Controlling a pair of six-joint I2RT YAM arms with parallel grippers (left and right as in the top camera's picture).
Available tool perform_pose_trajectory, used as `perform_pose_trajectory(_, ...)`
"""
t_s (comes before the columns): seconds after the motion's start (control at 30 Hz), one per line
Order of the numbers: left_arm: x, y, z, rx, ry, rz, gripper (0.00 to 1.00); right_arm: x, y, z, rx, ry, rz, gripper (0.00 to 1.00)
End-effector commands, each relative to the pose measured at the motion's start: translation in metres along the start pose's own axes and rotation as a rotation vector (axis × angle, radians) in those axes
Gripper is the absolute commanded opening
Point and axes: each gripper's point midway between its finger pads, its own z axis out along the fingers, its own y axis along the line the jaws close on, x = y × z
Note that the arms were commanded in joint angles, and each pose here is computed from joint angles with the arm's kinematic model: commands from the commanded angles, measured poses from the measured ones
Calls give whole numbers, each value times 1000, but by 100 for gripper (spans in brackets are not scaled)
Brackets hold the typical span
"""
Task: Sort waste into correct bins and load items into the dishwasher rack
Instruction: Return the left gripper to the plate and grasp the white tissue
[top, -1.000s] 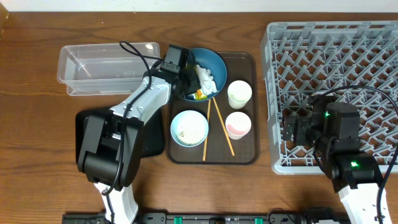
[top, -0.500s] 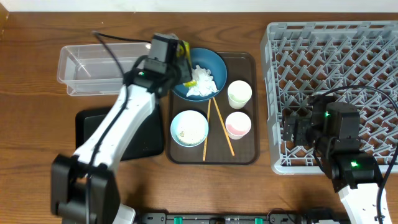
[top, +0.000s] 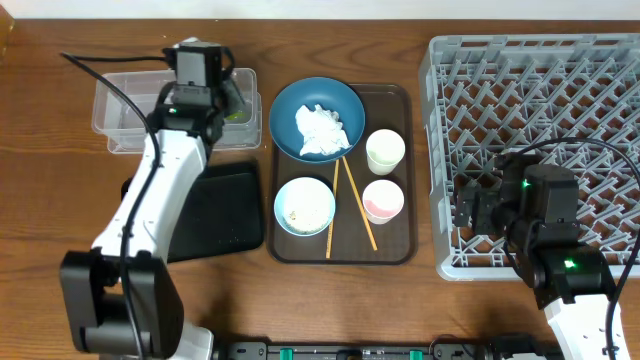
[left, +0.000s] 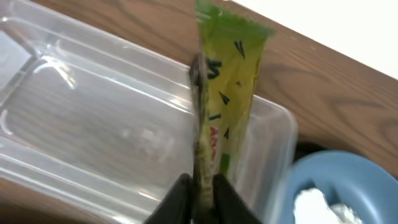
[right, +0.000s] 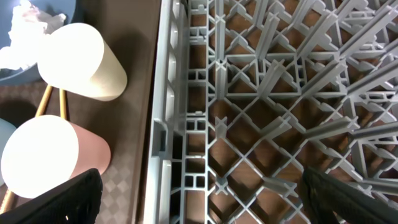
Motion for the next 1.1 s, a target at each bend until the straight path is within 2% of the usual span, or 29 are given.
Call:
perform_pose_trajectory(0.0, -9, 6, 9, -24, -28, -6, 27, -6, 8, -4, -19, -12, -7, 99)
perform_pose_trajectory(0.1, -12, 4, 11, -16, -41, -18, 34, -4, 8, -4, -18, -4, -7, 99)
perform_pose_trajectory(0.2, -9, -4, 11, 24, -22, -26, 34, -4, 8, -4, -18, -2, -7, 99)
perform_pose_trajectory(0.4, 14, -49, 3, 225, 80, 3, 34, -4, 8, -4, -18, -2, -7, 99)
perform_pose_trajectory(0.47, 26, -66, -2, 276, 114, 27, 37, -4, 8, -4, -18, -2, -7, 99)
perform_pose_trajectory(0.63, 57, -105, -11, 341, 148, 153, 51, -4, 8, -4, -18, -3, -7, 99)
perform_pose_trajectory(0.73, 78, -126, -6, 370, 171, 222, 56, -4, 8, -4, -18, -2, -7, 99)
perform_pose_trajectory(1.07, 150, -159, 37, 390, 267, 309, 59, -4, 8, -4, -18, -2, -7, 99)
